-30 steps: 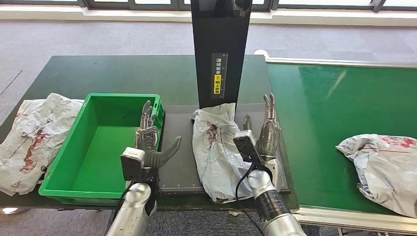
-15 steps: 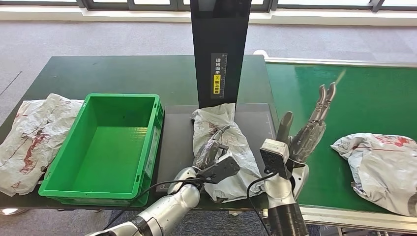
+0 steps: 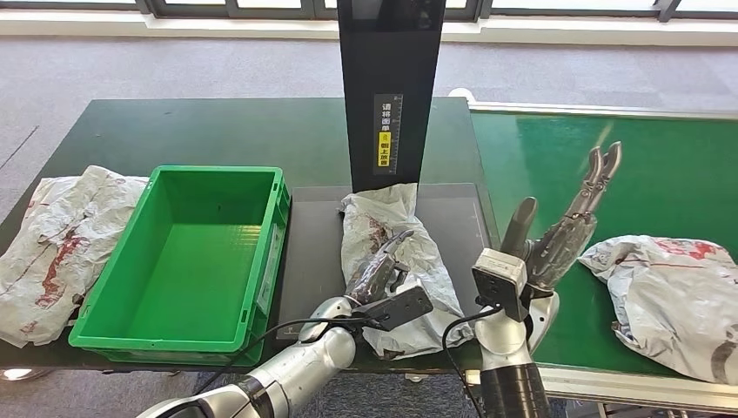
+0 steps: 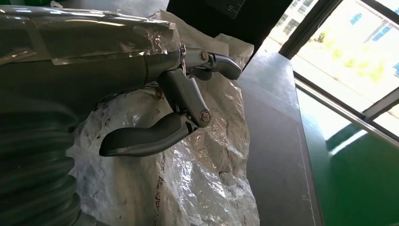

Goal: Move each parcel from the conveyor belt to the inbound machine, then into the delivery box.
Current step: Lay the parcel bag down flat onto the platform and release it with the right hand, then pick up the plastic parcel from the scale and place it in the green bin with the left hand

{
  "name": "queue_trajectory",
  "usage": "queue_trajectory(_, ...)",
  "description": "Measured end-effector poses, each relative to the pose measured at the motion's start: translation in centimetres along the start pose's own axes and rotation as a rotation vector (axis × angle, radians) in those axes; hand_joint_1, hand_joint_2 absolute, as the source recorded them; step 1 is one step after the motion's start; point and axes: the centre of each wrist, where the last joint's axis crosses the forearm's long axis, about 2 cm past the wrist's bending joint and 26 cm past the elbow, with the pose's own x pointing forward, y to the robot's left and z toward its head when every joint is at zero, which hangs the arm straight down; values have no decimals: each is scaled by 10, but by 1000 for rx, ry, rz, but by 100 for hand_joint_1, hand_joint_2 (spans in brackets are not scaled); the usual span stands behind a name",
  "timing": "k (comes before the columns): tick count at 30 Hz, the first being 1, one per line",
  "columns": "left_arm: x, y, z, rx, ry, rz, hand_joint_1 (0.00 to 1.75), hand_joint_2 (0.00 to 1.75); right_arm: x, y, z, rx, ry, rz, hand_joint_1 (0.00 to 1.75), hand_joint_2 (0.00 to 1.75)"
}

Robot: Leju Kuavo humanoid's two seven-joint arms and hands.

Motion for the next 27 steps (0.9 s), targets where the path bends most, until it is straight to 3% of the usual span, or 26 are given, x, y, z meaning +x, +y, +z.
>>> queue_trajectory(4,0,-2,0,-18,18,10,0,175,1,-2,-2,-10,-8,3,0,0)
queue_trajectory(5,1,-3,0,-25,24,9,8,175,1,-3,-2,-14,-10,4,0,0)
queue_trajectory(8,3,-5,0,-61,57,-25,139,175,2,-5,-4,-20,-16,7,0,0)
queue_trajectory(9,5,-6,-1,-82,75,-53,175,175,2,-5,-4,-21,-19,8,0,0)
queue_trajectory(16,15,-14,-4,-267,165,-380,175,175,4,-10,-4,-29,-29,16,0,0)
queue_trajectory(21,22,-17,-7,-346,136,-554,175,175,4,-14,-1,-34,-25,17,0,0)
queue_trajectory(25,24,-18,-8,-365,116,-607,175,175,3,-16,2,-42,-8,8,0,175)
queue_trajectory(27,24,-18,-8,-369,111,-628,175,175,3,-17,4,-44,0,5,0,175)
